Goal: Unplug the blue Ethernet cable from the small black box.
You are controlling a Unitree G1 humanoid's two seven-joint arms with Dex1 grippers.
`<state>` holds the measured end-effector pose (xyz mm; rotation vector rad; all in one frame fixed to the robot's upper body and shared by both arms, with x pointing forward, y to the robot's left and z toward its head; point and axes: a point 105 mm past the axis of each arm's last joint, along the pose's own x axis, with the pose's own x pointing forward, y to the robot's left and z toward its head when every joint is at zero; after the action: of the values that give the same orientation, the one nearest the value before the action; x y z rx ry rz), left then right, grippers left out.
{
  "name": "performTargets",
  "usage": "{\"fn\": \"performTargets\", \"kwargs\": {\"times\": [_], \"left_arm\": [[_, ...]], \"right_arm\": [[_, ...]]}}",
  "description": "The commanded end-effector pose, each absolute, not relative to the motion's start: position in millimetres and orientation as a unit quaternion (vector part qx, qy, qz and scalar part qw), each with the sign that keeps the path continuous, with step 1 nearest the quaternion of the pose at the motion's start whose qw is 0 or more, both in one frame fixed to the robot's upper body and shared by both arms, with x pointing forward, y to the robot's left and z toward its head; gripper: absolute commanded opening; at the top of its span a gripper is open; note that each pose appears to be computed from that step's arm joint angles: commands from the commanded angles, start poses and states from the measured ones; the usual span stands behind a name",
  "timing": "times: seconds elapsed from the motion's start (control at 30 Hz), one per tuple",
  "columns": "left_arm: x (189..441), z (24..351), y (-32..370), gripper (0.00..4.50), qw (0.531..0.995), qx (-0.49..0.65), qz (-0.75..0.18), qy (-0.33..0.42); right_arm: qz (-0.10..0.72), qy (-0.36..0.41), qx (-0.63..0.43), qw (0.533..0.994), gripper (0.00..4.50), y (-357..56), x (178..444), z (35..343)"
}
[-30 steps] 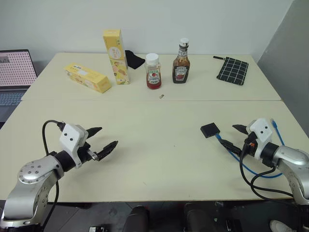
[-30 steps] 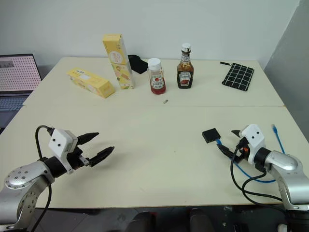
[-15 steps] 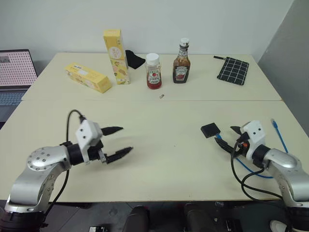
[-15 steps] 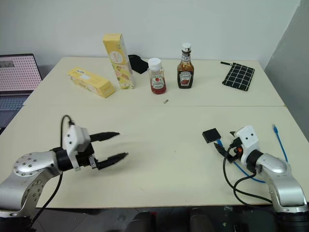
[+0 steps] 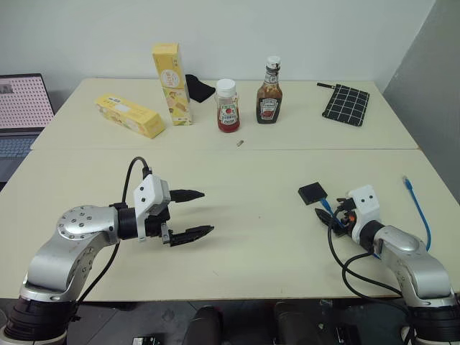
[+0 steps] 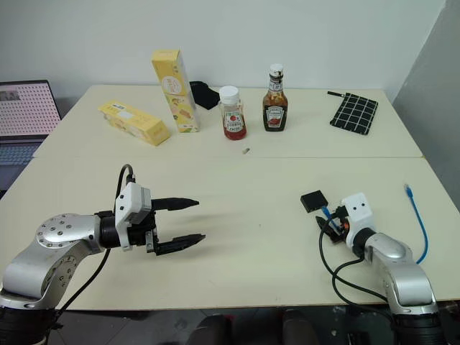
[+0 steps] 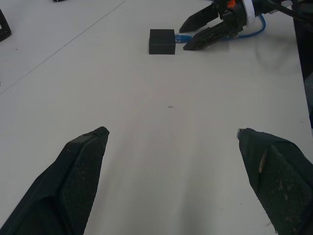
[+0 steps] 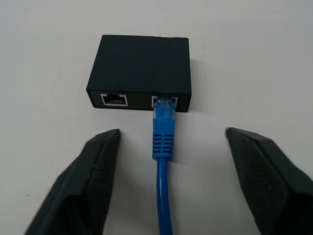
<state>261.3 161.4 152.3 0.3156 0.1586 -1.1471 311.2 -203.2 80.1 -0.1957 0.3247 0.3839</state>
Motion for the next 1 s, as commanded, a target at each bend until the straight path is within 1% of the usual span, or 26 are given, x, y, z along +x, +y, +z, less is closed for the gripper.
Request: {"fn": "performTargets", "kwargs": {"times": [0.03,0.1,0.13,0.17,0.3,0.37,0.47,0.6,0.67,0.7,0.77,0.83,0.9,1.0], "left_arm": [[256.9,162.1,155.4,4.50,0.820,0.149,-0.550,0.054],[257.5,163.0,155.1,4.50,0.823,0.145,-0.547,0.050],[257.6,163.5,154.7,4.50,0.824,0.142,-0.546,0.048],[258.0,164.5,154.2,4.50,0.826,0.137,-0.545,0.044],[258.9,165.9,154.3,4.50,0.831,0.124,-0.540,0.039],[259.3,164.6,155.4,4.50,0.832,0.125,-0.538,0.042],[260.6,164.3,157.3,4.50,0.836,0.115,-0.535,0.047],[269.1,169.6,163.8,4.50,0.850,0.061,-0.520,0.059],[273.0,175.1,165.4,4.50,0.855,0.021,-0.515,0.059],[274.2,178.2,165.5,4.50,0.855,-0.006,-0.515,0.061],[275.4,181.5,165.1,4.50,0.854,-0.037,-0.516,0.066],[272.0,184.7,161.2,4.50,0.840,-0.073,-0.532,0.076],[268.3,187.3,157.2,4.50,0.826,-0.102,-0.548,0.086],[267.9,187.5,152.4,4.50,0.821,-0.109,-0.553,0.092]], "right_arm": [[0.189,0.157,-0.129,0.961,2.65,-204.1,314.0,85.9],[0.190,0.158,-0.135,0.959,2.09,-203.7,314.7,86.1],[0.190,0.158,-0.135,0.959,1.94,-203.7,314.8,86.0],[0.190,0.159,-0.141,0.959,1.55,-204.2,315.5,86.4],[0.198,0.157,-0.161,0.954,0.49,-204.5,317.7,90.6],[0.213,0.146,-0.183,0.949,0.15,-201.4,319.5,97.5],[0.243,0.119,-0.224,0.936,0.15,-191.8,322.6,111.8],[0.332,0.020,-0.310,0.891,0.15,-153.2,326.2,147.2],[0.373,-0.036,-0.360,0.854,0.15,-133.5,325.2,159.9],[0.400,-0.066,-0.387,0.828,0.15,-121.7,322.5,164.9],[0.433,-0.104,-0.422,0.790,0.15,-107.0,318.7,169.5],[0.466,-0.161,-0.464,0.736,0.15,-89.2,313.9,176.7],[0.490,-0.204,-0.489,0.692,0.15,-75.9,310.1,182.1],[0.504,-0.236,-0.504,0.660,0.15,-67.4,310.7,187.8]]}}
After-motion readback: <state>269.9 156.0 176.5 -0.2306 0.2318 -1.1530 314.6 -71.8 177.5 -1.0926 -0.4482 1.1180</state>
